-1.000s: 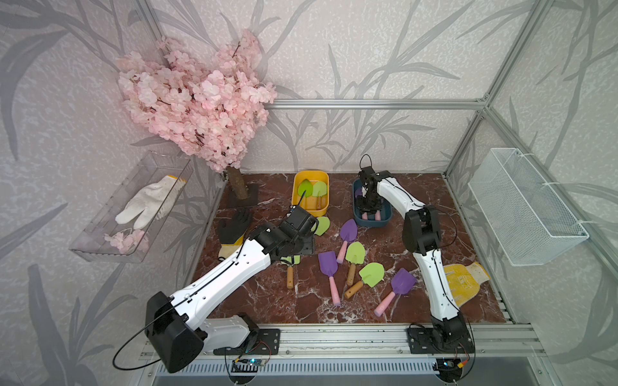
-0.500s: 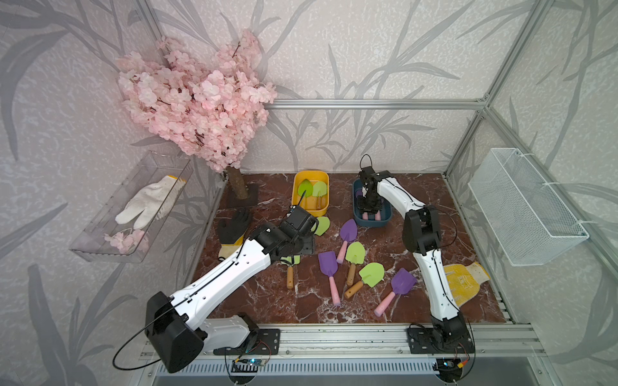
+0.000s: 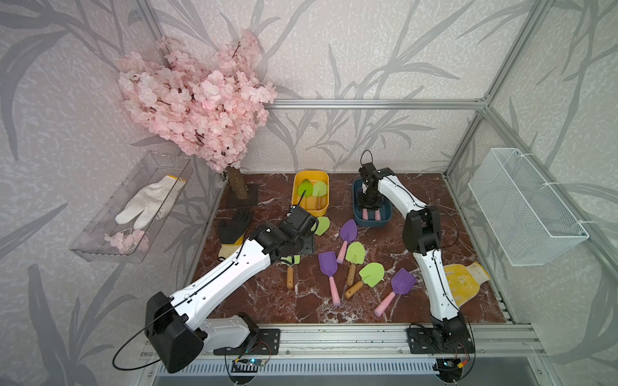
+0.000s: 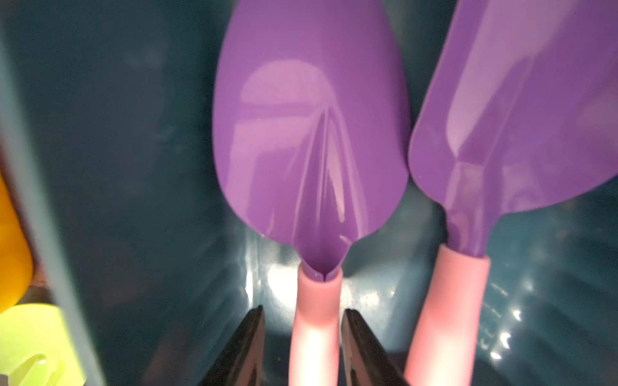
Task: Sort the small shovels by color and place them into the storage box
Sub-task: Place the shovel in the storage box.
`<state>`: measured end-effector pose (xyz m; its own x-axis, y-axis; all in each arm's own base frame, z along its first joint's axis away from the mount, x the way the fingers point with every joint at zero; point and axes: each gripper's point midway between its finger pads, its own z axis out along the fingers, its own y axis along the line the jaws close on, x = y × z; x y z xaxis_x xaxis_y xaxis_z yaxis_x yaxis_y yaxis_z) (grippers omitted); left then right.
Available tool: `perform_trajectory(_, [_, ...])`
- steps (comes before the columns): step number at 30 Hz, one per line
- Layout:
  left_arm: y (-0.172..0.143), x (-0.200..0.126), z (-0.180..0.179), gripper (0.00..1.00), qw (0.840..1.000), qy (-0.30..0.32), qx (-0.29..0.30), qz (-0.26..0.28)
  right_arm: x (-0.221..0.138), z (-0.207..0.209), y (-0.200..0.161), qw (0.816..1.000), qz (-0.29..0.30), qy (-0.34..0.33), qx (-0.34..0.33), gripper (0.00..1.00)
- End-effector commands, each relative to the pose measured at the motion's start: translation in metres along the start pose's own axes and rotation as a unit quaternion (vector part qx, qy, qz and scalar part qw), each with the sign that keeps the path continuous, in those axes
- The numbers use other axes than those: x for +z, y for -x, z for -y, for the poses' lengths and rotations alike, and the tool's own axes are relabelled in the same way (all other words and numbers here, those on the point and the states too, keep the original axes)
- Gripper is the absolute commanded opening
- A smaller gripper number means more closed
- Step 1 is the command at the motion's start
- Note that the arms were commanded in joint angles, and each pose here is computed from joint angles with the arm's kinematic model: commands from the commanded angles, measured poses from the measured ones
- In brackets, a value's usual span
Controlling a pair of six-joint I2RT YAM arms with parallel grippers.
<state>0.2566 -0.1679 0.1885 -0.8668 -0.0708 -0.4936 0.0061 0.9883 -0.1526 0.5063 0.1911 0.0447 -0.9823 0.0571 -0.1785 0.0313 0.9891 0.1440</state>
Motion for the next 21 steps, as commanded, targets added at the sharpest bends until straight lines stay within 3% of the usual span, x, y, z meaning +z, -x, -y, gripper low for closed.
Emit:
perform_trajectory(1, [0.000, -0.004, -0.001, 0.70, 1.000, -0.004, 0.003, 0.009, -0.033, 0.000, 0.007, 1.000, 0.022, -0.002, -0.001, 0.44])
perform_trajectory(10, [0.003, -0.012, -0.003, 0.70, 1.000, -0.010, 0.002, 0.021, -0.078, -0.003, 0.011, 0.999, 0.050, 0.000, 0.002, 0.47])
perform_trajectory(16, [0.007, -0.018, -0.003, 0.70, 1.000, -0.010, 0.005, 0.028, -0.140, -0.001, 0.008, 0.996, 0.091, 0.003, 0.006, 0.48])
perform_trajectory(21, [0.006, -0.019, -0.003, 0.70, 1.000, -0.008, 0.002, 0.023, -0.190, 0.015, -0.021, 0.992, 0.127, -0.002, 0.020, 0.48])
